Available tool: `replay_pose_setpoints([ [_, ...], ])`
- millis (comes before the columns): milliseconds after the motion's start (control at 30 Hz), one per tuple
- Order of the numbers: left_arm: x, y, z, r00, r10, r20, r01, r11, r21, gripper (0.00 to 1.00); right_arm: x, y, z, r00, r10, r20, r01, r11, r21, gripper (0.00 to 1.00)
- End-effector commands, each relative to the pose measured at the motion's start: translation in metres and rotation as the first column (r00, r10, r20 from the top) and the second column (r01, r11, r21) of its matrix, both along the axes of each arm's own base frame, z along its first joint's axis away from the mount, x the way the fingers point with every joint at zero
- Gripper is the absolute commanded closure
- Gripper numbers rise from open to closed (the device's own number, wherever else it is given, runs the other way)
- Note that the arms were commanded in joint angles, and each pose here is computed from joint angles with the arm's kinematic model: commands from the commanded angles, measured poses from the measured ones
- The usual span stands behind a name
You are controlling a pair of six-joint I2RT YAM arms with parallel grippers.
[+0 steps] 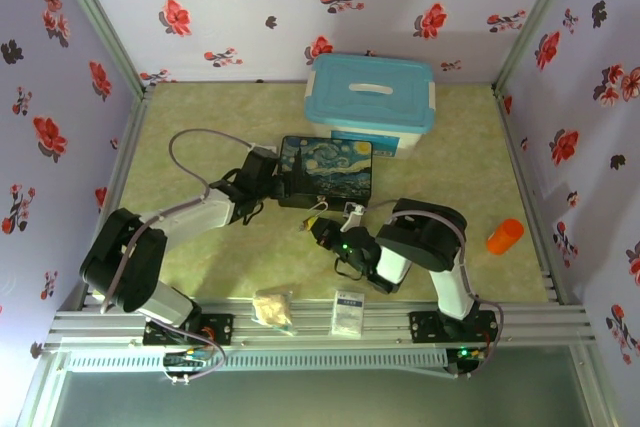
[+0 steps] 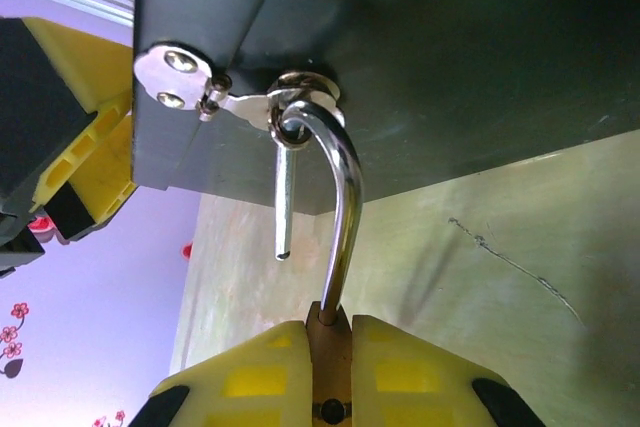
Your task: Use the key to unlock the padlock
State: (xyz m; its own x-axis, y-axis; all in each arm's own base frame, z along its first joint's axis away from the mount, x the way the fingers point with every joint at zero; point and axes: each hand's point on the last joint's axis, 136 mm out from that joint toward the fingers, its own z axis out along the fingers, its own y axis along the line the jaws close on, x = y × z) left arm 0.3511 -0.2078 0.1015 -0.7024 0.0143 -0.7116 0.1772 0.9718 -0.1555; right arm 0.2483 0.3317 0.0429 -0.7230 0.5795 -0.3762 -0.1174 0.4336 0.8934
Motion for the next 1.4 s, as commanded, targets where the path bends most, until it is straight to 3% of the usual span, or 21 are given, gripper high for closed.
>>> replay_pose_setpoints([
  [0,-0.017,0.007,-0.031,0.995,-0.029,-0.092,0.034,0.998,0.052,0.34,0.013,-0.026,-0.024,0.986,-0.158,-0.044,0.155,0.985,-0.071,1.0],
  [67,-0.02,0.001,-0.036,0.993,-0.052,-0.106,0.055,0.998,0.029,0.45,0.016,-0.015,-0.019,0.986,-0.154,-0.06,0.153,0.988,-0.026,1.0],
  [100,-0.021,0.001,-0.037,0.992,-0.053,-0.114,0.056,0.998,0.023,0.45,0.016,-0.013,-0.018,0.985,-0.162,-0.067,0.161,0.987,-0.012,1.0],
  [467,-0.037,-0.004,-0.036,0.988,-0.069,-0.137,0.061,0.996,-0.062,0.47,0.019,-0.04,-0.019,0.933,-0.353,-0.075,0.355,0.935,0.015,1.0],
  [667,-0.042,-0.001,-0.044,0.985,-0.063,-0.16,0.054,0.997,-0.06,0.48,0.025,-0.034,0.004,0.93,-0.366,-0.028,0.367,0.929,0.049,1.0],
  [1000,-0.047,0.001,-0.069,0.976,-0.032,-0.216,0.018,0.998,-0.067,0.51,0.027,-0.052,0.015,0.91,-0.413,0.023,0.414,0.91,-0.016,1.0],
  [1167,-0.048,0.001,-0.072,0.975,-0.034,-0.221,0.02,0.998,-0.064,0.52,0.029,-0.059,0.012,0.896,-0.444,0.001,0.444,0.896,-0.007,1.0],
  [1367,-0.05,-0.008,-0.062,0.974,-0.061,-0.217,0.034,0.992,-0.125,0.54,0.032,-0.064,-0.001,0.879,-0.469,-0.091,0.476,0.874,0.093,1.0],
])
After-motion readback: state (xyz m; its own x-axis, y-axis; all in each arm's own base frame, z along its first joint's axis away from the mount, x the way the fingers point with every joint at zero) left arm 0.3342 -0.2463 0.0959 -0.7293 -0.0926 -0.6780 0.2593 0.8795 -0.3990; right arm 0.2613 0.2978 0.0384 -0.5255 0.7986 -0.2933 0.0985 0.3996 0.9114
